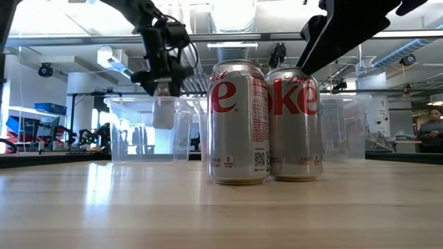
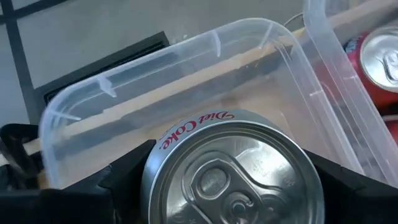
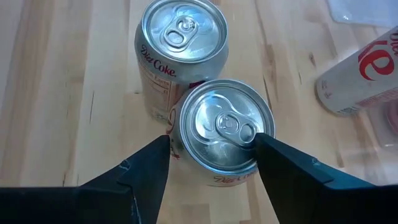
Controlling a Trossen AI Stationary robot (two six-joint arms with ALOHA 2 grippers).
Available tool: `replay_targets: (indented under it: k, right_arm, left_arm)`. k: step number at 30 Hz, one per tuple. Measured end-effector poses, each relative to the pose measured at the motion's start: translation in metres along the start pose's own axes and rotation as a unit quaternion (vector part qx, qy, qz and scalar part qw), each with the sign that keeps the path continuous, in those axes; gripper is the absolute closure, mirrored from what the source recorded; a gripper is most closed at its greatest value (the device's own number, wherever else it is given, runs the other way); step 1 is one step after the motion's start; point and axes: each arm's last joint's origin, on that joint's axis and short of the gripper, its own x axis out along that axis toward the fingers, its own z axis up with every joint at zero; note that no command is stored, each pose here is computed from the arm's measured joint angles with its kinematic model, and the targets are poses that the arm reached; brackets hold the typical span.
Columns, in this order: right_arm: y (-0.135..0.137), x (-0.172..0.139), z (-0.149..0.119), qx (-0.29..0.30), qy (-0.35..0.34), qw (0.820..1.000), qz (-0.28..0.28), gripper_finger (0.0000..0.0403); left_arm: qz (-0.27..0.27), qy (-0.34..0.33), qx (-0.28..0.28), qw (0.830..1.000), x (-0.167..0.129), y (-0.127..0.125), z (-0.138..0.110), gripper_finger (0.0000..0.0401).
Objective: Sort soda cans
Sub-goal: Put the center red-silver soda can into the left transparent bin
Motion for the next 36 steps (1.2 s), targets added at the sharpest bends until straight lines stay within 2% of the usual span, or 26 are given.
replay_targets:
  k: [11,17,27,36]
  right_arm:
    - [-0.001,-0.009,0.001,-0.006,-0.003,1.000,0.013,0.0175]
    - [-0.003,-0.027,0.004,-0.006,-0.029,0.999,0.025,0.0181]
    - [0.005,-0.050,0.003,-0.028,-0.061,0.997,0.043,0.0166]
    - [0.005,-0.049,0.003,-0.028,-0.064,0.997,0.036,0.0147]
  left_arm:
    - [0.030,0.017,-0.033,0.999,0.026,-0.007,-0.002,0.0116]
    - [0.027,0.007,-0.059,0.998,0.034,-0.010,-0.001,0.0116]
    - [0.055,0.027,-0.103,0.993,0.055,-0.003,-0.019,0.0116]
    - [0.030,0.014,-0.121,0.992,0.063,-0.004,-0.023,0.0116]
